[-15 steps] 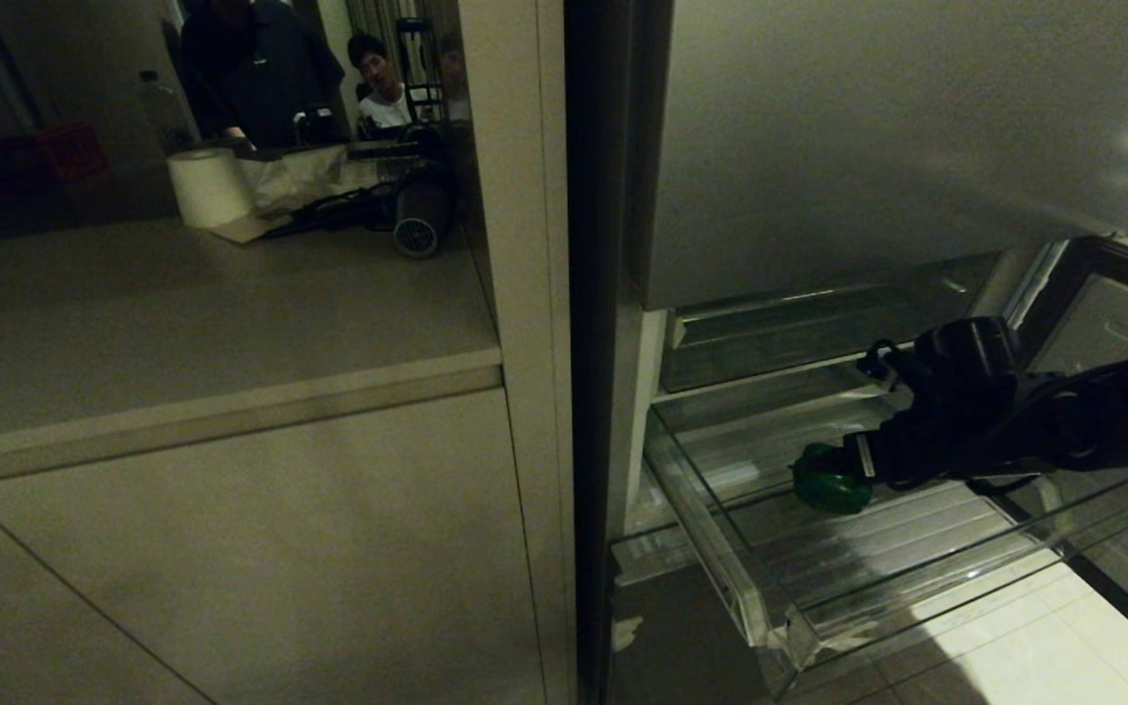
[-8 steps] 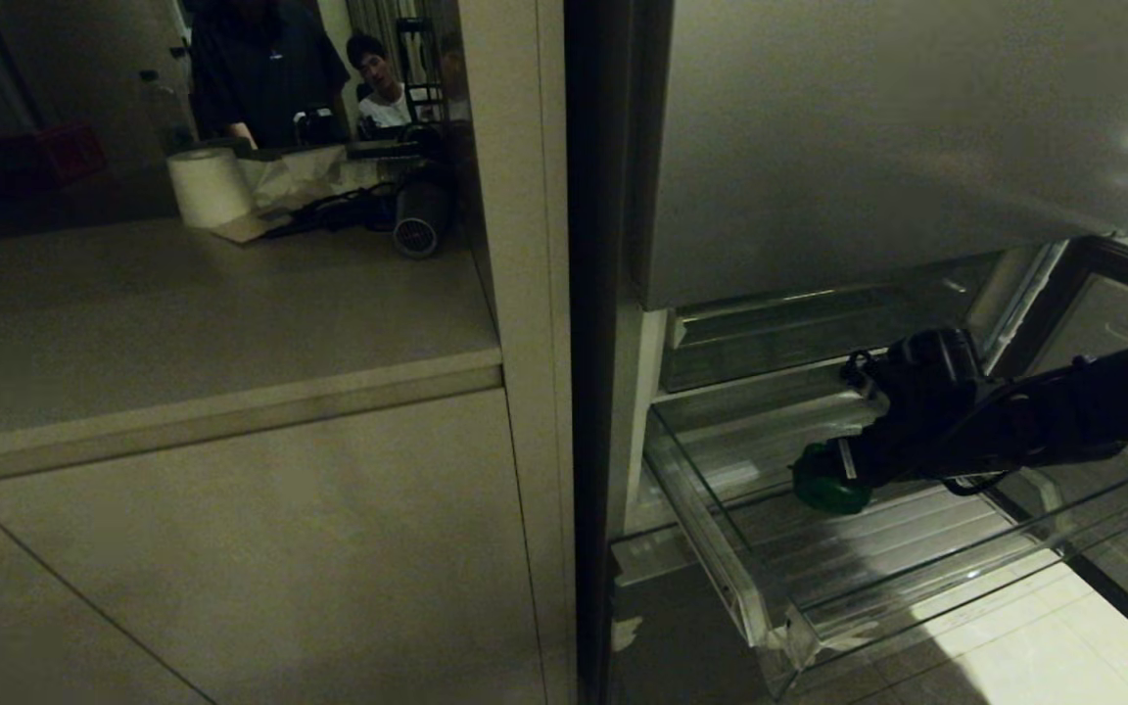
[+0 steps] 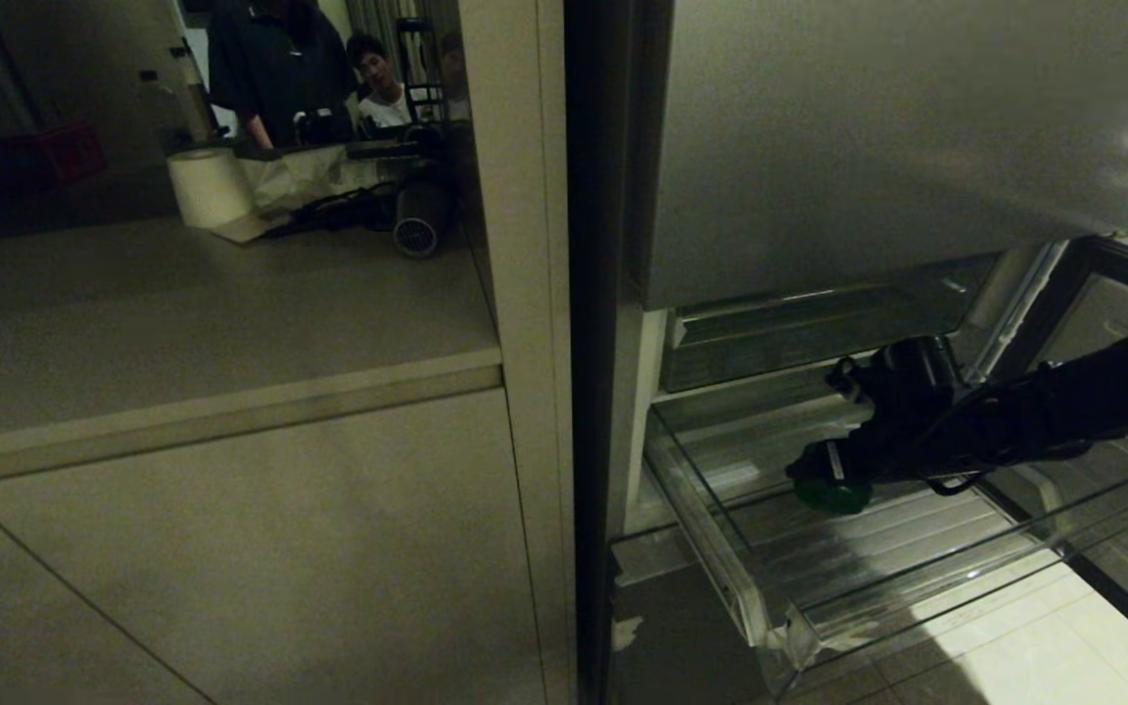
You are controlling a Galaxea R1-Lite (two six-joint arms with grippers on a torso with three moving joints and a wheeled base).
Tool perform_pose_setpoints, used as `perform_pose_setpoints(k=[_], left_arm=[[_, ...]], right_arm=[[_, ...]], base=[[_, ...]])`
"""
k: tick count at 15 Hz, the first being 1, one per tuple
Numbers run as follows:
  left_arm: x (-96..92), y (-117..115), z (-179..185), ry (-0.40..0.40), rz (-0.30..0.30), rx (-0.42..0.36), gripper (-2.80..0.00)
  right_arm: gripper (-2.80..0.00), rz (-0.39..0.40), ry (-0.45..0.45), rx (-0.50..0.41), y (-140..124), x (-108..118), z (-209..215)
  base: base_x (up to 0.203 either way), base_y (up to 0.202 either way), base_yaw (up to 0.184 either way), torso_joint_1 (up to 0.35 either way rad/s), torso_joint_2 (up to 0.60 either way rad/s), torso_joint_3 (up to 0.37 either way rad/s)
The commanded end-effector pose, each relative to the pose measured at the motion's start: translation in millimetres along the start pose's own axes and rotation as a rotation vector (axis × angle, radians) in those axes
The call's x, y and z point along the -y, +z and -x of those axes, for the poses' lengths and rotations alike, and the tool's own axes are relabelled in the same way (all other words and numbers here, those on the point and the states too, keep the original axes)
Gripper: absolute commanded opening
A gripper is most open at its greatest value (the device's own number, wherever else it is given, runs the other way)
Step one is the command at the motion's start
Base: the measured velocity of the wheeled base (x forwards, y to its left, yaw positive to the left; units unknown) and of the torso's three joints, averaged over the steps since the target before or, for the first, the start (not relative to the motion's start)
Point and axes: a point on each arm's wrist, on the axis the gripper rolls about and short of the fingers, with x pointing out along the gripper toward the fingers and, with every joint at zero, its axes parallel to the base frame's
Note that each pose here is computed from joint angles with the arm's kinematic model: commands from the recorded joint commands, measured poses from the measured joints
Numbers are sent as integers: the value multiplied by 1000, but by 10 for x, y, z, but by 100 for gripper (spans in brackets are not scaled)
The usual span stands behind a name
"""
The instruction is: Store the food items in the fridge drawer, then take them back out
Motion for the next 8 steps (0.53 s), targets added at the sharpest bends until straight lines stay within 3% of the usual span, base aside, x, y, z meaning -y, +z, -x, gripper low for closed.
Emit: perform_pose_setpoints(k=[1, 8], left_arm=[[0, 0, 0, 0, 0, 0, -280], [0, 0, 0, 0, 0, 0, -280]], right_arm=[[0, 0, 0, -8, -5, 3, -73], [0, -1, -2, -24, -38, 13, -146]], base=[[0, 0, 0, 0, 0, 0], [0, 0, 0, 0, 0, 0]])
